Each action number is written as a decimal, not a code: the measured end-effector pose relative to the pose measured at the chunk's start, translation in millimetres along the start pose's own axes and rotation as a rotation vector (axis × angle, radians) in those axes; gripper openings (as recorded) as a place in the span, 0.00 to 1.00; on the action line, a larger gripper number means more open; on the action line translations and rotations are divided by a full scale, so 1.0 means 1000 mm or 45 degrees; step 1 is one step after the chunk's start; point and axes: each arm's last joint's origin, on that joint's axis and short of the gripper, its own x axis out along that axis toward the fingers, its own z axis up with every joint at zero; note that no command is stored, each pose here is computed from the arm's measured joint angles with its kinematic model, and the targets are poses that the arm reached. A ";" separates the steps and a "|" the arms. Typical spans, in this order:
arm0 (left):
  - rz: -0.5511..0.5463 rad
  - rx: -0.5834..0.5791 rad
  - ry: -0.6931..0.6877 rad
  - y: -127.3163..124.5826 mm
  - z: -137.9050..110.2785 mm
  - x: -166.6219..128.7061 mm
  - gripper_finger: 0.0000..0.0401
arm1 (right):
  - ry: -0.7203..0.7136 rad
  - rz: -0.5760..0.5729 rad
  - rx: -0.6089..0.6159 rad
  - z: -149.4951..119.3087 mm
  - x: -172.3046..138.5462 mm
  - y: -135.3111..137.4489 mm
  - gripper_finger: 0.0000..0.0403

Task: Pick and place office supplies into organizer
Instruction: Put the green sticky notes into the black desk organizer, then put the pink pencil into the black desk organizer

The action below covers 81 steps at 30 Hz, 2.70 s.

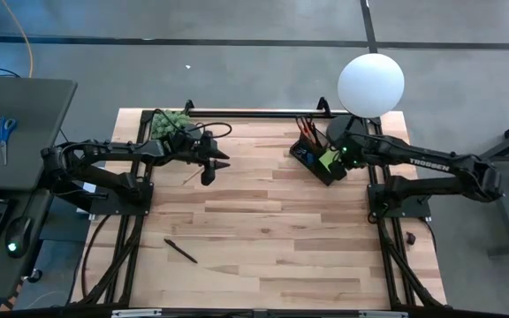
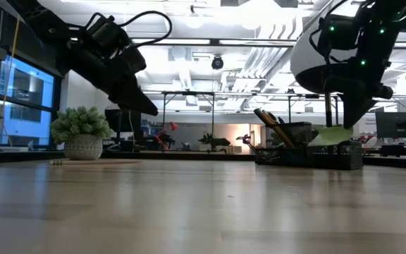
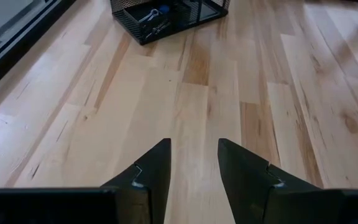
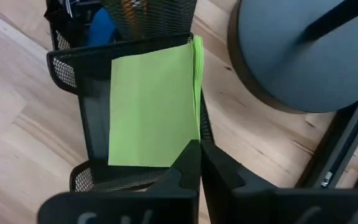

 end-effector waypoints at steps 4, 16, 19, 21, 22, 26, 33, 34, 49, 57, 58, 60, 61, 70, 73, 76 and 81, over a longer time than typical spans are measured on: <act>0.001 0.003 -0.007 0.000 0.001 0.000 0.30 | 0.003 0.000 -0.036 0.001 0.001 0.001 0.00; 0.001 0.002 -0.007 0.000 0.001 0.000 0.30 | 0.133 0.014 -0.076 0.003 0.018 0.009 0.00; 0.001 0.002 -0.006 0.000 0.001 0.000 0.30 | 0.164 -0.002 -0.078 0.004 0.025 0.012 0.00; 0.001 0.001 -0.006 0.000 0.000 0.000 0.30 | 0.170 -0.005 -0.080 0.005 0.028 0.013 0.00; 0.001 0.001 -0.005 0.000 0.000 0.000 0.30 | 0.169 -0.005 -0.080 0.006 0.030 0.014 0.00; 0.001 0.000 -0.005 0.000 0.000 0.000 0.30 | 0.164 0.015 -0.087 0.008 0.035 0.017 0.00; 0.001 -0.001 -0.004 0.000 0.000 0.000 0.30 | 0.172 -0.004 -0.054 0.008 0.035 0.017 0.00; 0.001 -0.001 -0.004 0.000 0.000 0.000 0.30 | 0.170 -0.012 -0.044 0.008 0.035 0.017 0.01; -0.002 -0.014 0.013 0.000 -0.001 0.000 0.30 | 0.176 -0.030 -0.026 0.007 0.035 0.016 0.32; -0.003 -0.014 0.012 0.000 -0.001 0.000 0.30 | 0.130 0.056 -0.049 0.020 0.022 0.024 0.36; -0.002 -0.014 0.011 0.000 -0.001 0.000 0.30 | 0.116 0.073 -0.064 0.022 0.018 0.028 0.35; -0.002 -0.016 0.005 0.000 0.000 0.000 0.30 | 0.073 0.103 -0.091 0.028 0.008 0.035 0.34; -0.001 -0.018 0.001 0.000 0.000 0.000 0.30 | 0.050 0.114 -0.104 0.031 0.003 0.038 0.34; -0.087 -0.072 -0.024 -0.002 0.002 0.000 0.30 | -0.135 0.232 -0.170 0.038 -0.040 0.074 0.31; -0.124 -0.056 -0.068 -0.003 0.005 0.000 0.30 | -0.197 0.279 -0.215 0.030 -0.044 0.088 0.31; -0.181 -0.009 -0.129 -0.011 0.011 0.002 0.30 | -0.269 0.363 -0.270 0.019 -0.043 0.103 0.31; -0.161 0.055 -0.157 -0.027 0.015 0.006 0.30 | -0.474 0.547 -0.364 0.007 -0.042 0.126 0.31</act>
